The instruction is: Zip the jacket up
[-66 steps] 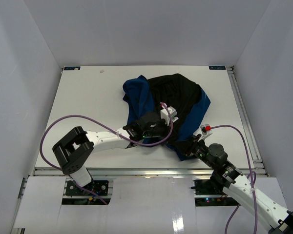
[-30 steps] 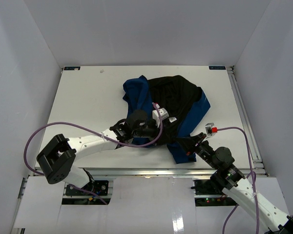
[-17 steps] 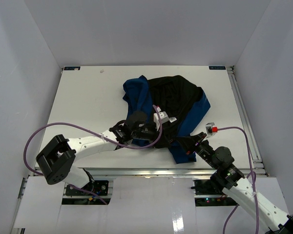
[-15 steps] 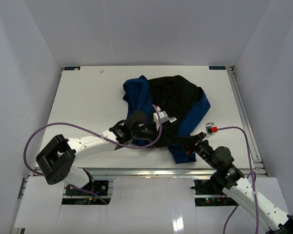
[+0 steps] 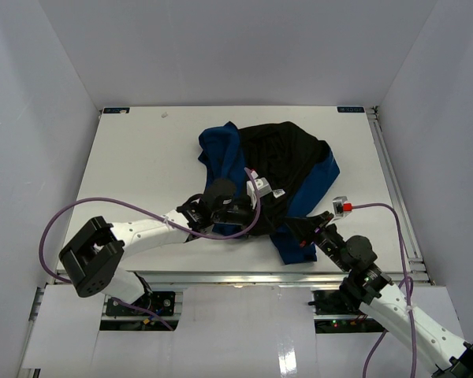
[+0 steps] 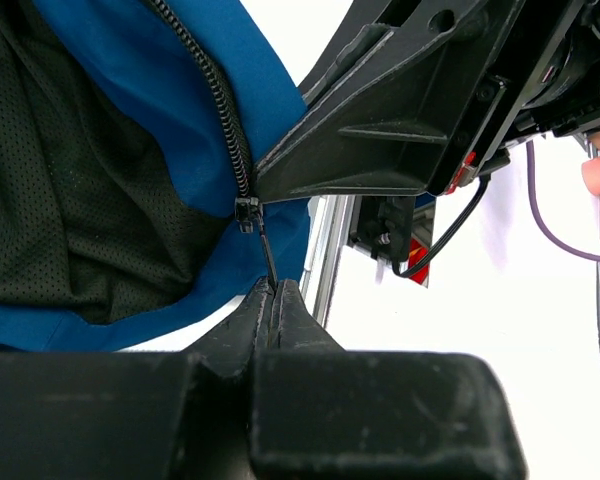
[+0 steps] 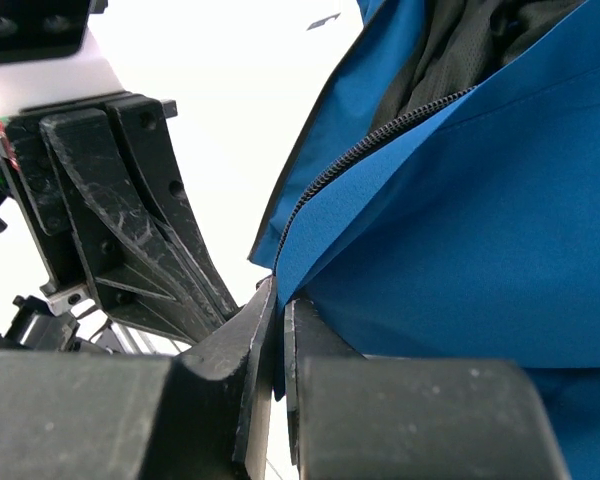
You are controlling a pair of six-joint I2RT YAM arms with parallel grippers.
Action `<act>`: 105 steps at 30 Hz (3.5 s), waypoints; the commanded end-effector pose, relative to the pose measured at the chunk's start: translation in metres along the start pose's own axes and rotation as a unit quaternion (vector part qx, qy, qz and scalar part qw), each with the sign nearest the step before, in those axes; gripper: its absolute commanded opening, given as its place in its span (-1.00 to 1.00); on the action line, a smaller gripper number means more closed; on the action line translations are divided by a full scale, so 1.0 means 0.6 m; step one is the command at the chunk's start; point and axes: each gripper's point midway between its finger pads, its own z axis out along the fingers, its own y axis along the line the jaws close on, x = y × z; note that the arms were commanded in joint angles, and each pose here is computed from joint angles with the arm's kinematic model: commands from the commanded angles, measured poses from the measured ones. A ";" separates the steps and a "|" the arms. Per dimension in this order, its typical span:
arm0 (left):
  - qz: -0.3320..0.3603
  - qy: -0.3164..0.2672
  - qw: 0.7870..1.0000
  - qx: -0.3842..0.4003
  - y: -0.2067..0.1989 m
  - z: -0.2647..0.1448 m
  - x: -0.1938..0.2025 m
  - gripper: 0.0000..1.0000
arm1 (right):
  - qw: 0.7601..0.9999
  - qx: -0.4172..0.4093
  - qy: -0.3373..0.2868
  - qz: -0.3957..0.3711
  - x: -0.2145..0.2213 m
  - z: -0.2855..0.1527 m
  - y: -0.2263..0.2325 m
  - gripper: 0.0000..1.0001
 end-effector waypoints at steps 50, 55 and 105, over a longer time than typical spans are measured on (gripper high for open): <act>-0.169 -0.161 0.864 -0.446 0.260 -0.313 0.008 0.47 | 0.999 0.005 0.018 -0.029 0.059 -0.017 -0.041 -0.84; -0.201 -0.136 0.871 -0.428 0.287 -0.300 0.043 0.25 | 0.999 -0.001 0.011 -0.032 0.050 -0.019 -0.035 -0.84; -0.055 -0.150 0.964 -0.214 0.165 -0.166 -0.019 0.46 | 0.999 0.011 0.026 -0.028 0.070 -0.020 -0.049 -0.85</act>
